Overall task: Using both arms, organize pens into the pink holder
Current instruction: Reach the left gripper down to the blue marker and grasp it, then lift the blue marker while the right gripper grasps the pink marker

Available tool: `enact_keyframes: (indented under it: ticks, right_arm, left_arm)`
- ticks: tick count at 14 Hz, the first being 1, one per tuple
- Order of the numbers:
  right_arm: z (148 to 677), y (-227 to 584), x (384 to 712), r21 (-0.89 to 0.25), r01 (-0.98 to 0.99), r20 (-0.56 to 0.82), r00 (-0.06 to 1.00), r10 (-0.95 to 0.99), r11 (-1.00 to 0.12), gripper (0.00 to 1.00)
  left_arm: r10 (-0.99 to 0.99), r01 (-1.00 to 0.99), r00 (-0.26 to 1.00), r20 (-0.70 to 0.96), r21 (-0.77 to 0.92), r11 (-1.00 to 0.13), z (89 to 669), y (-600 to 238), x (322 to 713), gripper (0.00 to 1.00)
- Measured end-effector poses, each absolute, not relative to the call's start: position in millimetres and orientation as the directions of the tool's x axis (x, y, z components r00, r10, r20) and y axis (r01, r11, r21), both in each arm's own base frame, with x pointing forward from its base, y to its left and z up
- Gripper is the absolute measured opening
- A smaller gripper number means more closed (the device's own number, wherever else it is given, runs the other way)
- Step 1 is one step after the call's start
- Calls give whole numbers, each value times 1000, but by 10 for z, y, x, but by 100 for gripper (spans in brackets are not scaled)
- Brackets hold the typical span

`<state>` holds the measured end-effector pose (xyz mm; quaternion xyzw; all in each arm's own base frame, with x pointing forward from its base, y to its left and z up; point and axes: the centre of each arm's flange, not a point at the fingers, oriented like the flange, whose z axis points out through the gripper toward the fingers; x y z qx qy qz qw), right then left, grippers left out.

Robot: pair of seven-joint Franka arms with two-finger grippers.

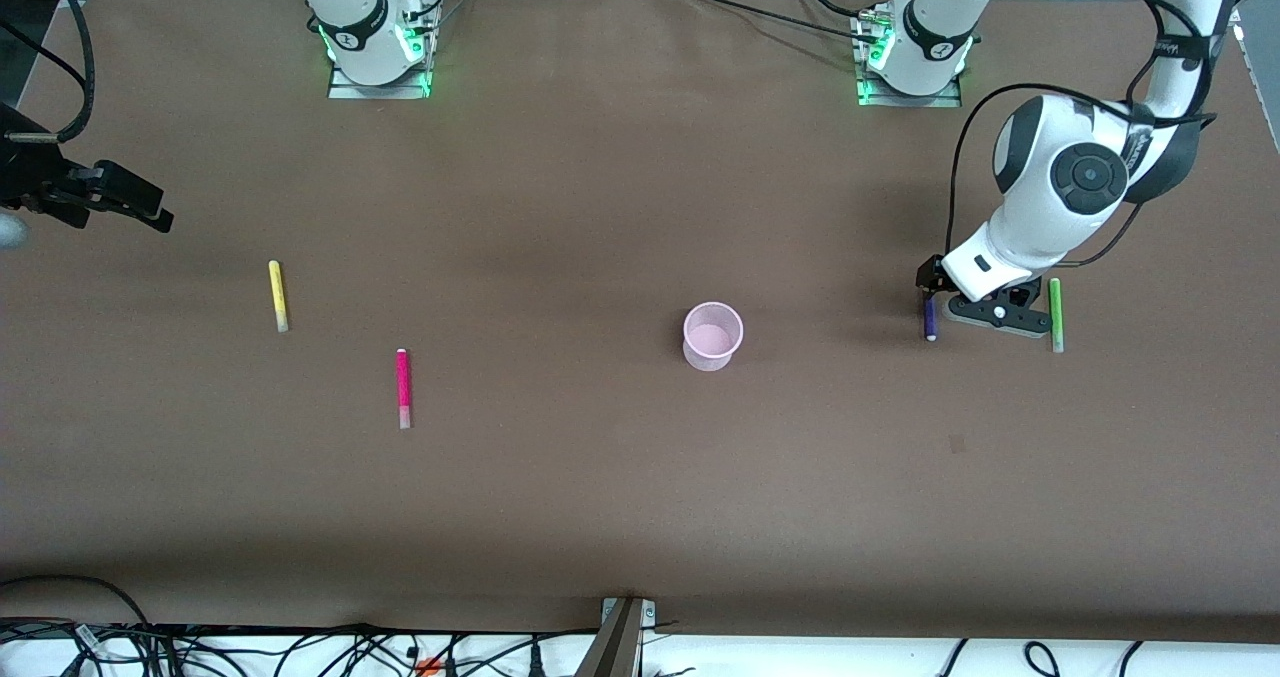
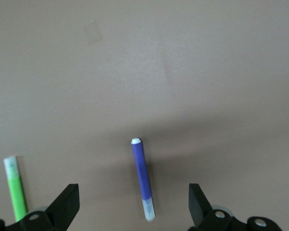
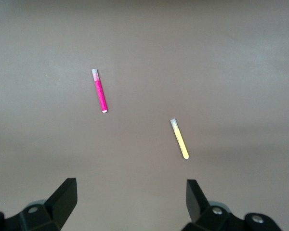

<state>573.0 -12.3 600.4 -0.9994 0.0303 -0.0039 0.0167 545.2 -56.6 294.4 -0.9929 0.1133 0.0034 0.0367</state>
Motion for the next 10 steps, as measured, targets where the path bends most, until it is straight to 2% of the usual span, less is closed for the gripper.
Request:
enact_keyframes:
  ticks: [8, 10]
  right_arm:
    - [6004, -106, 5730, -34, -58, 7, 998, -58, -998, 100]
    - [6006, -75, 5732, -34, -52, 8, 999, -52, -998, 100]
  left_arm:
    - [-210, -213, 976, -58, -42, -976, 2162, -472, 5459, 100]
    - [-210, -214, 974, -82, -35, -976, 1971, -477, 5428, 96]
